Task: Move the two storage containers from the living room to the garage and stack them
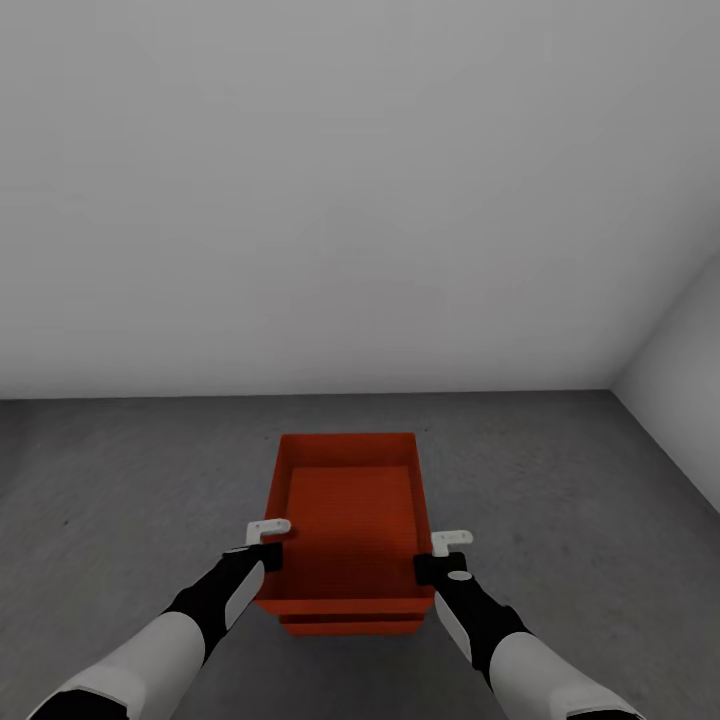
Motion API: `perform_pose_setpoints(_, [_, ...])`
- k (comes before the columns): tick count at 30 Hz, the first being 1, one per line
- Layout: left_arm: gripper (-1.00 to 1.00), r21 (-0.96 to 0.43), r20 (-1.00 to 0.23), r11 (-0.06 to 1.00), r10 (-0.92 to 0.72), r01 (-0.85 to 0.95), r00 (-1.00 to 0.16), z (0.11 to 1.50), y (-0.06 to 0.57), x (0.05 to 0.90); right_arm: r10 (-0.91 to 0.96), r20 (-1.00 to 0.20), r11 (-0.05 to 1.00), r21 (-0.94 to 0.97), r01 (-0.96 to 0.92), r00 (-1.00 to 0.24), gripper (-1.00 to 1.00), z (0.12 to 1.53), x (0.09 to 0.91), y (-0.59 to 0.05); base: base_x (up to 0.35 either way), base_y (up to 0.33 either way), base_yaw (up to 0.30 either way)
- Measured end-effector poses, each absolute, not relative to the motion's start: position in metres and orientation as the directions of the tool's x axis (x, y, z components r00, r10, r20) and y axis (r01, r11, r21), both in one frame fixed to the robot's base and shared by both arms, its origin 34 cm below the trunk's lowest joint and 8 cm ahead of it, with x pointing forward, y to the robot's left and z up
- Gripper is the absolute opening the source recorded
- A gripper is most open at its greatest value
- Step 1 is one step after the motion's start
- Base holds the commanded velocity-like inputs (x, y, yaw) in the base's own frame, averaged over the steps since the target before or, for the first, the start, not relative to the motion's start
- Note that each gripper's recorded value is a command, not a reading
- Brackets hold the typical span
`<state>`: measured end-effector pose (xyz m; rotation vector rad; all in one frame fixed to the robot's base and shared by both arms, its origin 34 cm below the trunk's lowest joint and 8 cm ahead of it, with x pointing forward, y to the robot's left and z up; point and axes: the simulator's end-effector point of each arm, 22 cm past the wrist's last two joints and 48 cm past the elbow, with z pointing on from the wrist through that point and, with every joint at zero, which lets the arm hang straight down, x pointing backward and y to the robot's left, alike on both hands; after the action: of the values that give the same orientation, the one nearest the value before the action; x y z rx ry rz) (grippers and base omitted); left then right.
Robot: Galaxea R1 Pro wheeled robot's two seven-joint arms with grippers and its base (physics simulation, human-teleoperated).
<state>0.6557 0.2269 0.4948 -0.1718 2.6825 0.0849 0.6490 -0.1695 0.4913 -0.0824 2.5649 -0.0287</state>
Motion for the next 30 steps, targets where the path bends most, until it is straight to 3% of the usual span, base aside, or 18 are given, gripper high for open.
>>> perform_pose_setpoints(30, [-1.0, 0.032, -0.44, 0.99, -0.106, -0.134, -0.892, 0.456, 0.227, 0.652, -0.065, -0.543, 0.998, -0.038, -0.053, -0.837, -1.0, 0.453, 0.645, -0.169, 0.0, 0.0, 0.0])
